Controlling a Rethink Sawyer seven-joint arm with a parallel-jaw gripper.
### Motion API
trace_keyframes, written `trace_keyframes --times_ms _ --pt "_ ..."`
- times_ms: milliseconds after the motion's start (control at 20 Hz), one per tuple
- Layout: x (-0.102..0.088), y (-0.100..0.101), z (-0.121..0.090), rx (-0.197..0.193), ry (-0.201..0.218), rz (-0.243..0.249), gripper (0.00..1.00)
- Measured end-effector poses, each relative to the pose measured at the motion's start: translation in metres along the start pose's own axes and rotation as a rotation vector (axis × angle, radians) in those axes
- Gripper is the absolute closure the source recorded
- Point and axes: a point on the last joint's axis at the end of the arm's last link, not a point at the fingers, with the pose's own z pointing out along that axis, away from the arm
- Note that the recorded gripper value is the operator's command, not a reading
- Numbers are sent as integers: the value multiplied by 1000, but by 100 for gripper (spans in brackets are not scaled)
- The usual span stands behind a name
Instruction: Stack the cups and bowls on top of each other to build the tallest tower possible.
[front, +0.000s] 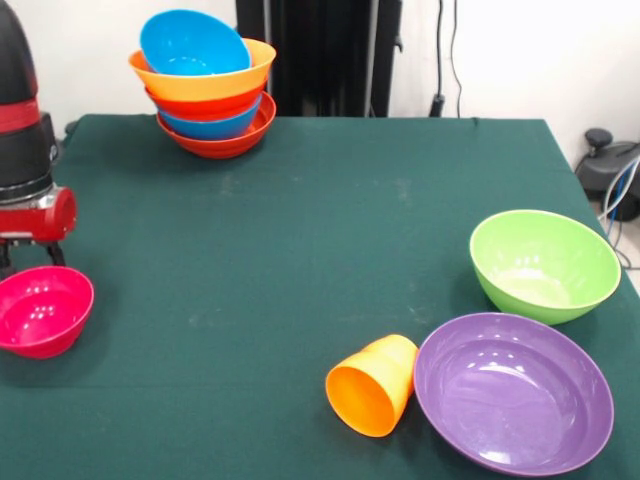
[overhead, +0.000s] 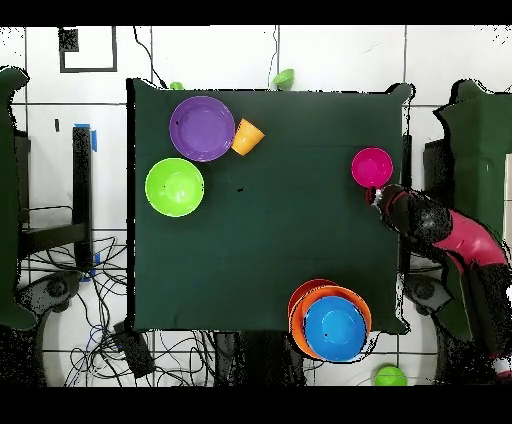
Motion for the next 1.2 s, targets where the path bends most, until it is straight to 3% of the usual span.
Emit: trace_keyframes --times_ms 350,650,900,1200 --pt "-15 -6 4 15 4 1 0" --pt "-11 -13 -2 31 33 -3 0" --pt "-9 -16 -33 80 101 -44 0" --pt "-17 -9 -69 125 153 -82 0"
